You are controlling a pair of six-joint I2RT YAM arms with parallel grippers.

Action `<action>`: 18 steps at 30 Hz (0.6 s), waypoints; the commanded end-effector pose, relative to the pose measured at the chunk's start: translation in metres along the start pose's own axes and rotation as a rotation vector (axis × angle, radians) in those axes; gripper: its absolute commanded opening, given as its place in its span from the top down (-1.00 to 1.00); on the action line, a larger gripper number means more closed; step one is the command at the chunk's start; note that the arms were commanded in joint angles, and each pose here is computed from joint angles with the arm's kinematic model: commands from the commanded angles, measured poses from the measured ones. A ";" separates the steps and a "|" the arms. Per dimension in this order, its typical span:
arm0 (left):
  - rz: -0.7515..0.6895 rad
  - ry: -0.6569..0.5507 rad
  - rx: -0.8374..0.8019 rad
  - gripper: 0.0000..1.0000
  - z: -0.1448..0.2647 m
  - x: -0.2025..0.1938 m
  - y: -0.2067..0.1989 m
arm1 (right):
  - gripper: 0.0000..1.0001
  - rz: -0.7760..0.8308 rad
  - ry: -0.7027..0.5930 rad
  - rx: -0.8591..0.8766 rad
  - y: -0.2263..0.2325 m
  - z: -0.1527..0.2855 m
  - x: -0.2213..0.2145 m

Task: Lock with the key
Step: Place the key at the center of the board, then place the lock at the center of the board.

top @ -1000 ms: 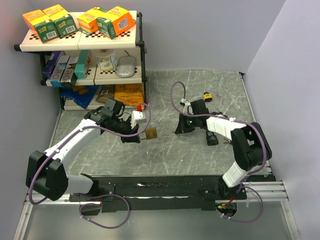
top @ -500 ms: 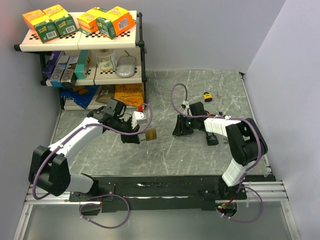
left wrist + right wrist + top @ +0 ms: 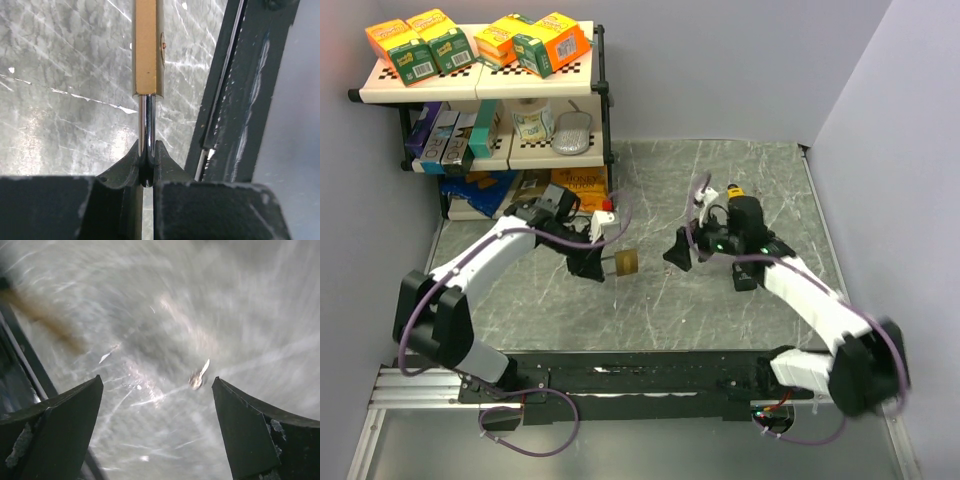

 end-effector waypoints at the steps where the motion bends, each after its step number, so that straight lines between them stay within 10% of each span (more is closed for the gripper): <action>1: 0.067 -0.069 -0.124 0.98 0.010 0.037 -0.016 | -0.99 0.646 -0.165 0.129 0.034 0.033 0.023; 18: 0.255 -0.015 -0.421 0.98 -0.008 0.036 -0.058 | -0.99 1.325 -0.234 0.323 0.121 0.015 0.015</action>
Point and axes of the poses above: each gripper's point midway between its finger pads, its own z axis back along the fingers, its own y axis along the line the jaws close on, x = y × z, the point moved 5 cm from there along z, back along the fingers, and after that the axes turned 4 degrees about z, right-handed, at the moved point
